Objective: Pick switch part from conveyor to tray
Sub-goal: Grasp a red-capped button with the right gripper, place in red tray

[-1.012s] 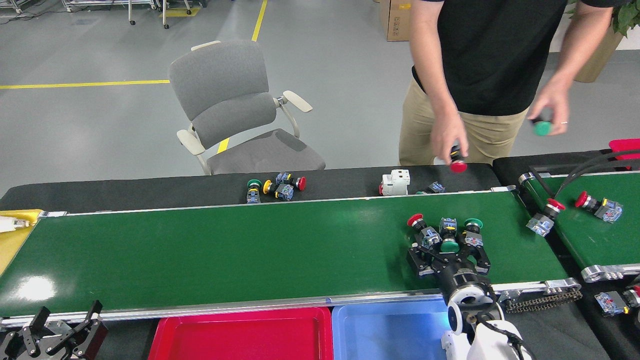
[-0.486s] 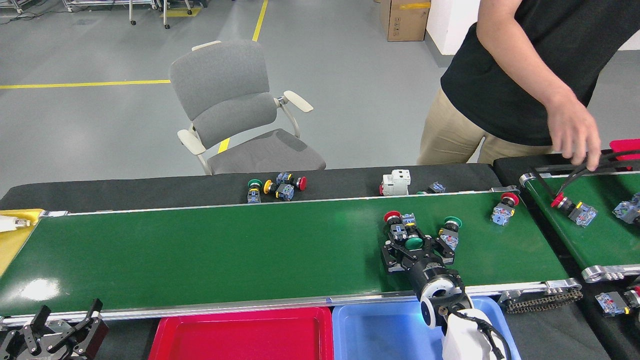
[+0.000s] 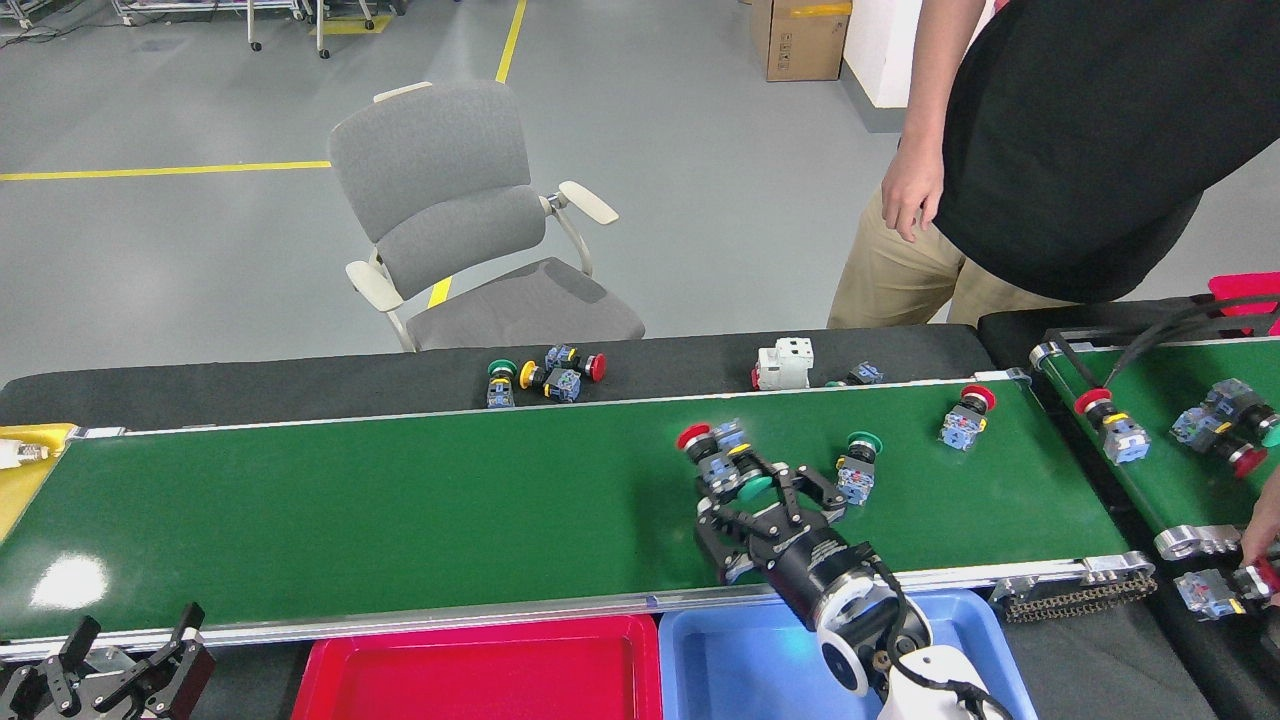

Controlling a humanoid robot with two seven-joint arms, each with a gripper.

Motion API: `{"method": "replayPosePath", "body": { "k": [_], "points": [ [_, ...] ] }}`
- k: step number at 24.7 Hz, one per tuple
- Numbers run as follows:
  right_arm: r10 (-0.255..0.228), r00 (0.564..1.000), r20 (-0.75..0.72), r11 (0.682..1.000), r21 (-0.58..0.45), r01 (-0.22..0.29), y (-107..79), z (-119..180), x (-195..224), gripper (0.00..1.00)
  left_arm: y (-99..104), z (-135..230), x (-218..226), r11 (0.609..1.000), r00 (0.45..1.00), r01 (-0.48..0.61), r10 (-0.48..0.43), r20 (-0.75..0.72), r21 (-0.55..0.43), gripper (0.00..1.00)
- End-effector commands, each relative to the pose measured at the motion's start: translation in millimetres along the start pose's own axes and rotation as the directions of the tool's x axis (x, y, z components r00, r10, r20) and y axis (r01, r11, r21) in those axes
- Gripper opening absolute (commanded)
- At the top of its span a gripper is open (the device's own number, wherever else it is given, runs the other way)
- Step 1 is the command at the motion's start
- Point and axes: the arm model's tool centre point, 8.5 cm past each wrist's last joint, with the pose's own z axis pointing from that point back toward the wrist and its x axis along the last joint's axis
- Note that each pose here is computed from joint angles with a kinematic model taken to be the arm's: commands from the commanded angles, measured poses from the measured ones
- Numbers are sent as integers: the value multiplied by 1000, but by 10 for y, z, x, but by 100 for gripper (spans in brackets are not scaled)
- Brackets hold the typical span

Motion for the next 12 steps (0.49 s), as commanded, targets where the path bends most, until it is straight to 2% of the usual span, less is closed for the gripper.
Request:
{"method": "replayPosePath", "body": {
  "k": [1, 2, 3, 4, 6, 9, 11, 12],
  "points": [
    [46, 967, 251, 999, -17, -43, -27, -40, 380, 23, 66, -12, -32, 1000, 1000, 11, -11, -2, 17, 100],
    [38, 958, 285, 999, -4, -38, 41, -42, 506, 53, 65, -10, -33, 1000, 1000, 10, -10, -3, 17, 100],
    [18, 949, 316, 1000, 15, -24, 139, -40, 667, 92, 65, -10, -33, 1000, 1000, 10, -10, -3, 17, 100],
    [4, 943, 333, 1000, 27, -14, 202, -36, 763, 100, 72, -10, -36, 1000, 1000, 10, -10, -4, 19, 100],
    [-3, 938, 348, 999, 39, -11, 248, -28, 832, 100, 72, -10, -38, 1000, 1000, 10, -10, -6, 19, 100],
    [-4, 942, 336, 1000, 14, -1, 172, -41, 818, 100, 62, 14, -41, 1000, 1000, 11, -11, -6, 17, 100],
    [-13, 960, 279, 999, -39, 25, 34, 34, 673, 100, 48, 55, -49, 1000, 1000, 14, -14, -7, 14, 100],
    [-38, 977, 209, 997, -53, 50, 35, 140, 560, 100, 55, 74, -59, 1000, 1000, 17, -16, -8, 17, 100]
  ]
}}
